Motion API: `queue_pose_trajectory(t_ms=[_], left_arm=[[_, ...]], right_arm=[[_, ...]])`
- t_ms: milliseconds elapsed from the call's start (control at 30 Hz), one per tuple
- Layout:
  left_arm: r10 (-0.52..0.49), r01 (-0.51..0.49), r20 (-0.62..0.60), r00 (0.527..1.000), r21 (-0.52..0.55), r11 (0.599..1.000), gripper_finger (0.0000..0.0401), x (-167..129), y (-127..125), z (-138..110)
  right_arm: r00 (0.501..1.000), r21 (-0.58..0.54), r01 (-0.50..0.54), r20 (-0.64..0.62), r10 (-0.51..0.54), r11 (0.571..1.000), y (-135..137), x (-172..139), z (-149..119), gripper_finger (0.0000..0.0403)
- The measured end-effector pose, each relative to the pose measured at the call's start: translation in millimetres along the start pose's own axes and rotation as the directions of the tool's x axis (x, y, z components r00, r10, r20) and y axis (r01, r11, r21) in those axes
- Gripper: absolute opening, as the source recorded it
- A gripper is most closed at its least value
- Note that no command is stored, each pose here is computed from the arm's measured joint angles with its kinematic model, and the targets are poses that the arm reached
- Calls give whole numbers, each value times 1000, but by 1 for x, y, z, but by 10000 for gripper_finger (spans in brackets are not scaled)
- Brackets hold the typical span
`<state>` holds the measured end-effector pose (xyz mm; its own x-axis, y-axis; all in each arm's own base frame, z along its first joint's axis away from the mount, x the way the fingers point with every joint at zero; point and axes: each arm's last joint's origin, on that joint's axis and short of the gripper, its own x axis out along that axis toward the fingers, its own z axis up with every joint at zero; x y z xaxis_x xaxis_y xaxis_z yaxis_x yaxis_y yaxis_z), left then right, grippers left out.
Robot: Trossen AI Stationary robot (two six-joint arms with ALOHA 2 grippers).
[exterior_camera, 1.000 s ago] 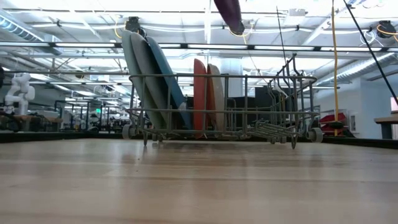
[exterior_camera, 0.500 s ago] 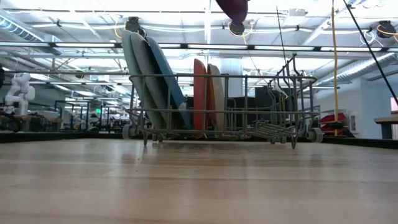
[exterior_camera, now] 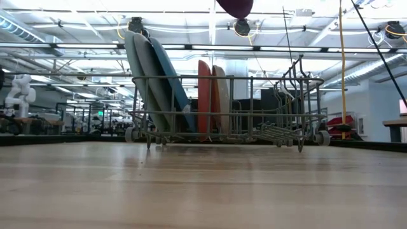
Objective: Sort dishes
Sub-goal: Put the violet plate into the dish rack
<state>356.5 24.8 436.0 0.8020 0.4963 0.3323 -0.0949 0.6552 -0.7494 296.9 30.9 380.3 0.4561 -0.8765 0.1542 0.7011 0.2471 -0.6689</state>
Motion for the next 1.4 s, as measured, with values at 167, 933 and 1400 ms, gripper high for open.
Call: queue_pose_trajectory(t_ms=[167,933,1400], left_arm=[[-9,9,-6,1000,-5,1000,8,-2,-3,-2],[-88,91,-89,992,38,995,8,-5,-8,-13],[-91,94,-73,993,30,995,8,-7,-12,-13]], right_arm=[[1000,0,9,-10,-9,1000,-2,0,0,57],[995,30,-75,65,73,997,4,-28,10,1],[961,-28,-218,167,220,976,9,-88,22,50]])
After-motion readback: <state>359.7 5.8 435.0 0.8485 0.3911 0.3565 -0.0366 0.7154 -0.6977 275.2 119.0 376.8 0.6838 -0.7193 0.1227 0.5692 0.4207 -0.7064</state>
